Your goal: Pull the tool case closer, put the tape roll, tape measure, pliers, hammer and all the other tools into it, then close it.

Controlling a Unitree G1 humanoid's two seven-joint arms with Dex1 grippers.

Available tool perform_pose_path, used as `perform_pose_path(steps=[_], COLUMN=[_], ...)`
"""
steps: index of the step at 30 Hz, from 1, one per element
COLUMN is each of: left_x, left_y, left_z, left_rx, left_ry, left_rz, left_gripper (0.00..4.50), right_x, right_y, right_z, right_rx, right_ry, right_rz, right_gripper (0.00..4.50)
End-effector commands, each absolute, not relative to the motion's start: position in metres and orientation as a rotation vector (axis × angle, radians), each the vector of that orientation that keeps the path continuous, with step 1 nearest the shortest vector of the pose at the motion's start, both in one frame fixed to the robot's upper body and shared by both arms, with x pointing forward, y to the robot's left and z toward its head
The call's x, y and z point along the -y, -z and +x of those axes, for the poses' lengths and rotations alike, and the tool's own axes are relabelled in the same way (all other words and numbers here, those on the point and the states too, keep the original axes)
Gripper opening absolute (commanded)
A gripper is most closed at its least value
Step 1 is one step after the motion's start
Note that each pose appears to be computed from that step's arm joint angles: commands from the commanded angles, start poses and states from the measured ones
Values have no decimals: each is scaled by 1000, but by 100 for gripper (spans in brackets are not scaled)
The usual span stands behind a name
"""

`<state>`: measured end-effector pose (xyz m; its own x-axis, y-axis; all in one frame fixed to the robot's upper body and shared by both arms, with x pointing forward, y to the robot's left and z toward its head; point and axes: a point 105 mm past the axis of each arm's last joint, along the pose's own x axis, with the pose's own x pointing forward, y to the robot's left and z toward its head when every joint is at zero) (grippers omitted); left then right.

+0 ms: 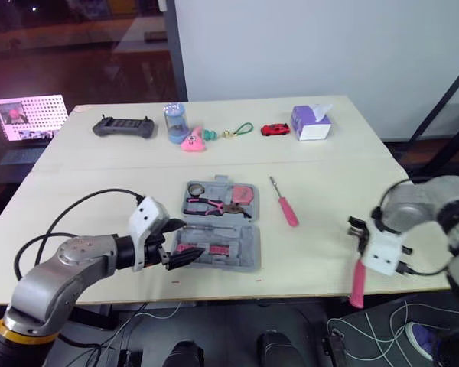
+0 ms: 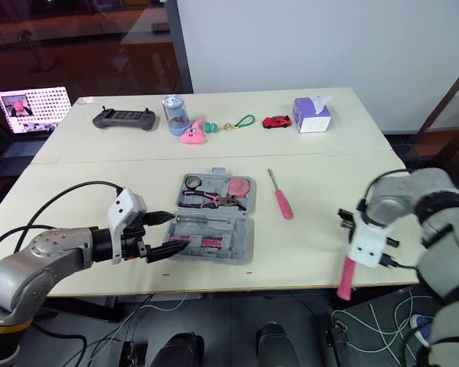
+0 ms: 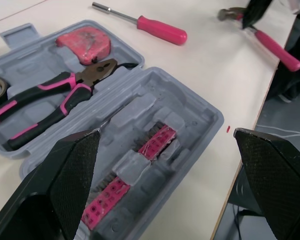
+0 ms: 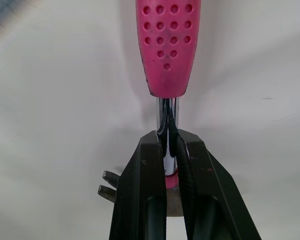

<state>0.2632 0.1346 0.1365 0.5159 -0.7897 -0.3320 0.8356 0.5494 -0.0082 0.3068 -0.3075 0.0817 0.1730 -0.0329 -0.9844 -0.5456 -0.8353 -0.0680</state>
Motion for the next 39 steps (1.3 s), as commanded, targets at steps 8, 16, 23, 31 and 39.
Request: perform_pose_path(steps=[8, 16, 23, 31, 39], left_x=[-130, -128, -130, -126, -125], left_y=[-139, -140, -142, -156, -157], left_z=[261, 262, 260, 259, 253], left_rx=[-299, -299, -295, -214, -186], left_ry=[1021, 1026, 1007, 1008, 1021], left_rz=[194, 205, 210, 170, 145], left_gripper=[450, 450, 450, 450, 450], right_x=[307, 264, 259, 261, 265], right_y=[-114, -120, -125, -131, -115], right_z=[292, 300, 333, 346, 331], right_rx=[-556, -664, -656, -704, -843], right_ry=[-1288, -1049, -681, -455, -321], right_rz=[-1626, -1161, -717, -311, -61], right_gripper=[4, 4, 4, 4, 4])
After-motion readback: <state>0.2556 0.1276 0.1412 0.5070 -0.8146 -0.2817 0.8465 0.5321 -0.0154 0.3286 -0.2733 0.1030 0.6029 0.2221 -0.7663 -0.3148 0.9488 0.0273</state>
